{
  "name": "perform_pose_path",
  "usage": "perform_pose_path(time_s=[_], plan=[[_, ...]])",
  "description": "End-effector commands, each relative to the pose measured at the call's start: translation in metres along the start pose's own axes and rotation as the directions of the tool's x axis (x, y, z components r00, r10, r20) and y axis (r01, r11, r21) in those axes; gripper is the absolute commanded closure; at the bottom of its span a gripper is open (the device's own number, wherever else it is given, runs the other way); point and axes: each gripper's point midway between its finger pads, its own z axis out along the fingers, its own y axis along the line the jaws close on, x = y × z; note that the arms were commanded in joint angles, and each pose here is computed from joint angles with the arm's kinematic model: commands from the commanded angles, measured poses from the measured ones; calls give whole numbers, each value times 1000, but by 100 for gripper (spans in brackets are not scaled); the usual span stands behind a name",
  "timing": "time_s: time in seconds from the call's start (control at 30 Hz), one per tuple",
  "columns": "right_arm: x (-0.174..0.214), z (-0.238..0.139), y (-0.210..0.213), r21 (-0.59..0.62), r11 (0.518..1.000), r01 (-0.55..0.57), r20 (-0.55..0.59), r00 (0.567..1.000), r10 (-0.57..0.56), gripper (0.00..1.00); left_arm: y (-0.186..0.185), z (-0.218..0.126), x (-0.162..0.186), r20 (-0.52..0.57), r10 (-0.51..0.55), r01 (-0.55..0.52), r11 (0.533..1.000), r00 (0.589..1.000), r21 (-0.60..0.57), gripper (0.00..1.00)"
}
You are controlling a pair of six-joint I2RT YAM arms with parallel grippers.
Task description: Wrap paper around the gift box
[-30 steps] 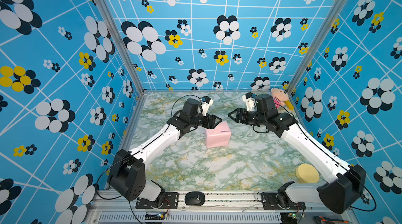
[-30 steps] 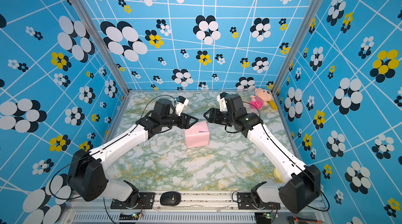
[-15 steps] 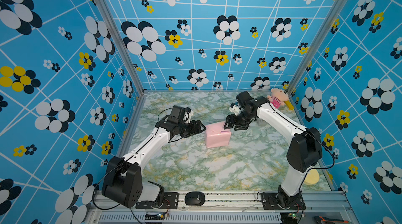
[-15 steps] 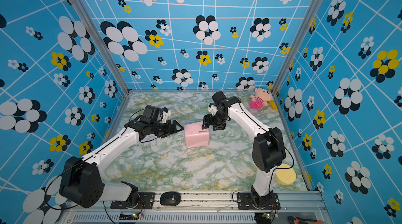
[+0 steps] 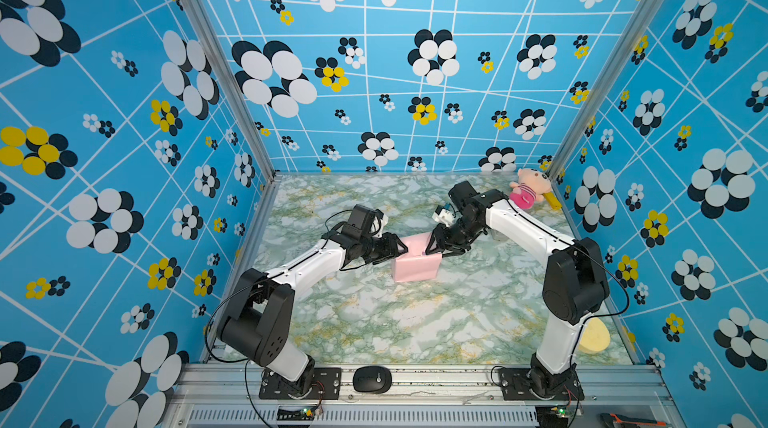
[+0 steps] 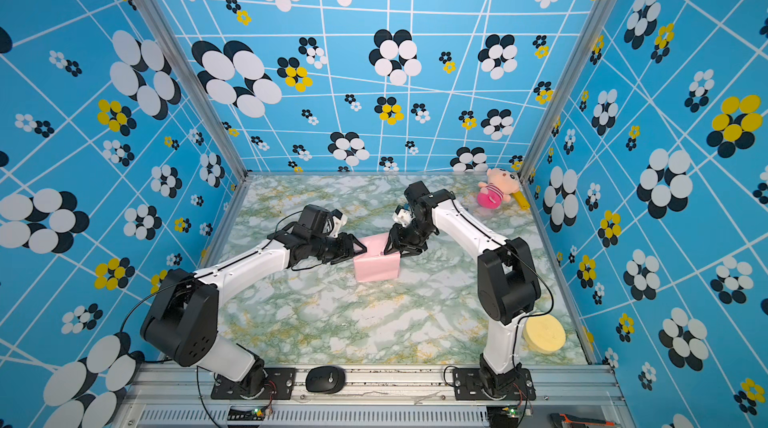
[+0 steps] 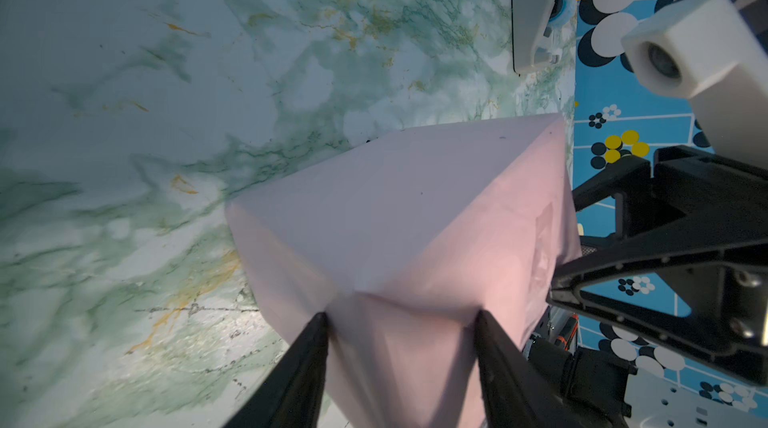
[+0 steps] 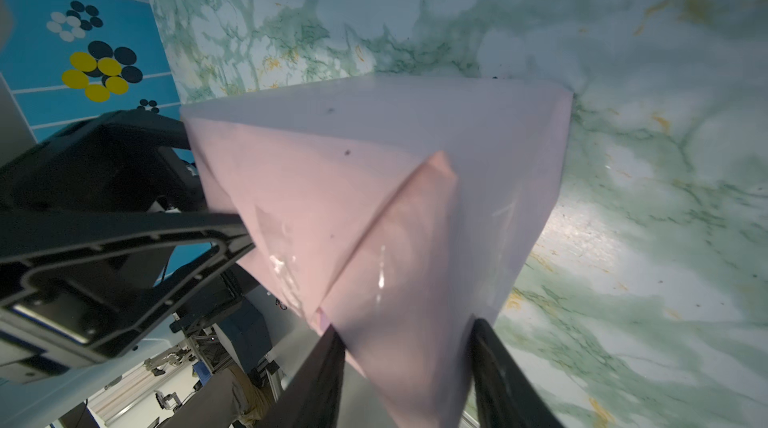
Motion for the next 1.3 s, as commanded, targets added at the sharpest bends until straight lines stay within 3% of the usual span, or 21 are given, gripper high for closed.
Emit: perform_pose_path(time_s=[0.0,0.2,0.3,0.4,0.57,0.67,0.7,0.77,0.83,0.9,0.93,1.0,1.07,1.13,1.2,1.27], plan=[[-4,8,14,-52,998,47,38,998,-45,58,-13,12,2,1,69,-69,998,998,10,49],[-28,-6,38,-29,982,185,207,963,-175,65,-50,18,-13,77,225,-229,973,971,41,54],[-33,-17,52,5,958,288,315,908,-275,65,-65,19,-12,116,338,-343,939,934,29,53],[-22,-18,48,47,949,311,371,877,-306,67,-70,18,2,157,434,-441,898,887,9,53],[11,-18,34,102,942,319,484,811,-327,67,-52,12,43,220,552,-555,830,805,-50,52],[33,-14,28,86,941,327,531,784,-321,66,-34,5,64,241,566,-564,822,788,-85,51],[40,-11,24,81,942,326,536,782,-317,65,-29,4,72,236,577,-571,815,782,-99,51],[57,-4,13,83,947,309,544,782,-303,51,-16,1,89,209,605,-589,796,768,-139,44],[69,-8,2,91,959,269,570,776,-271,44,-7,-5,99,196,591,-571,806,782,-156,32],[78,-25,-7,111,965,237,621,742,-254,39,-7,-21,101,226,578,-553,816,784,-168,6],[80,-38,-13,140,967,214,654,713,-252,38,-9,-34,96,262,571,-540,821,778,-187,1],[83,-66,-21,218,958,186,709,645,-287,34,-11,-63,79,351,568,-507,823,745,-255,1],[80,-99,-37,330,938,103,761,558,-330,26,-9,-97,56,436,608,-478,793,664,-378,1],[72,-131,-58,439,898,-2,790,477,-385,16,7,-135,24,510,635,-364,763,580,-535,1],[60,-148,-83,506,858,-86,796,431,-426,1,30,-158,-2,527,675,-276,714,517,-643,1],[44,-158,-115,524,834,-176,810,405,-424,1,64,-173,-23,533,690,-171,676,491,-717,1]])
